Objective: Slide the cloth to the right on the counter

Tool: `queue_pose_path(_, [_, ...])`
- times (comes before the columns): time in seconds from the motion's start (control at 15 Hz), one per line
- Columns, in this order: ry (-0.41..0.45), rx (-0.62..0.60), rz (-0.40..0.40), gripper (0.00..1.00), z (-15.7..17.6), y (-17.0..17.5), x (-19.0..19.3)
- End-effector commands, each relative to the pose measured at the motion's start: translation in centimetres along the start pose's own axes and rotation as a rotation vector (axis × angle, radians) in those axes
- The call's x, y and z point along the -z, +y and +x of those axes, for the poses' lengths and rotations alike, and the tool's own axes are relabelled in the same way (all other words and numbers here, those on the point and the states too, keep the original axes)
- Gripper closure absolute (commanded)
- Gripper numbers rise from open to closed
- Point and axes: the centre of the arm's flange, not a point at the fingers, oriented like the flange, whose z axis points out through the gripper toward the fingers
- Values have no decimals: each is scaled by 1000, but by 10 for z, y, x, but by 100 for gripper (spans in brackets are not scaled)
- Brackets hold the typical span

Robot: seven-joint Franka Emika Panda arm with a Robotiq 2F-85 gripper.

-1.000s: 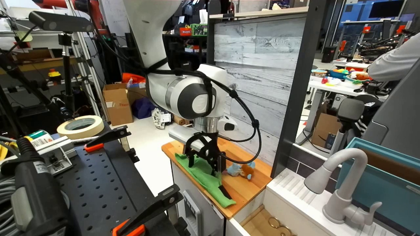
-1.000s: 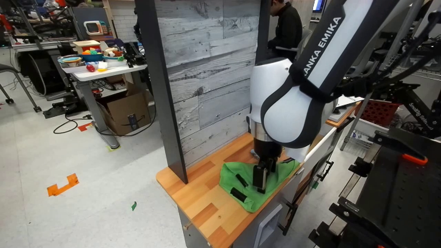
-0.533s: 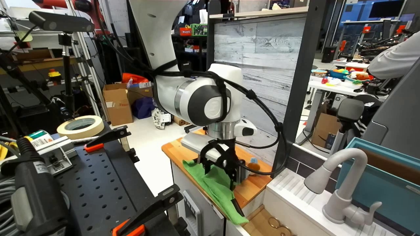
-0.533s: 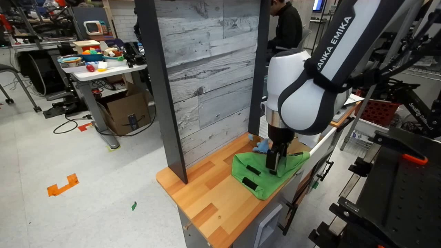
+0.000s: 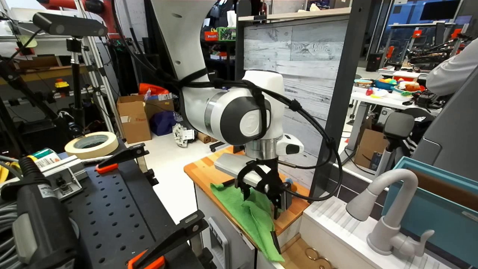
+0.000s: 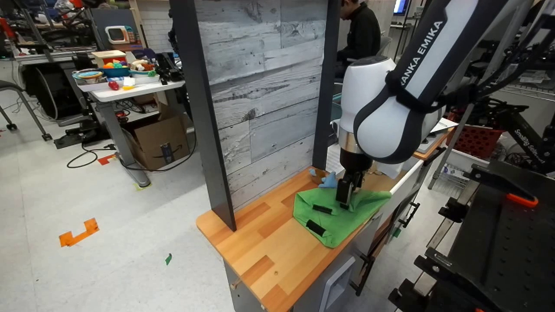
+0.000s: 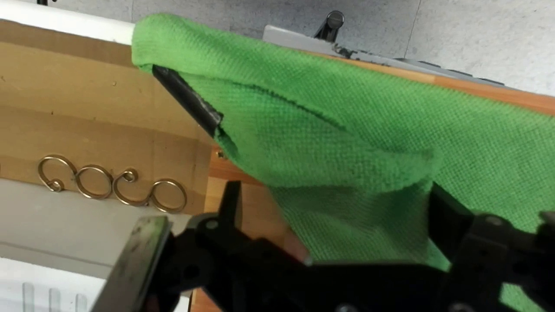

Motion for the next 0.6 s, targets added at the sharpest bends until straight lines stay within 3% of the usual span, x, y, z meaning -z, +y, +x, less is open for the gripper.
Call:
queue_pose_path(0.0, [-35,58,10,0,-11,-1,32])
queue_pose_path(0.33, [30,156,-21,0,-50,-3,108])
queue_pose_path(0.4, [4,108,-18,0,-17,-2,60])
queue_pose_path(0.53, [14,128,-19,0,-29,-3,87])
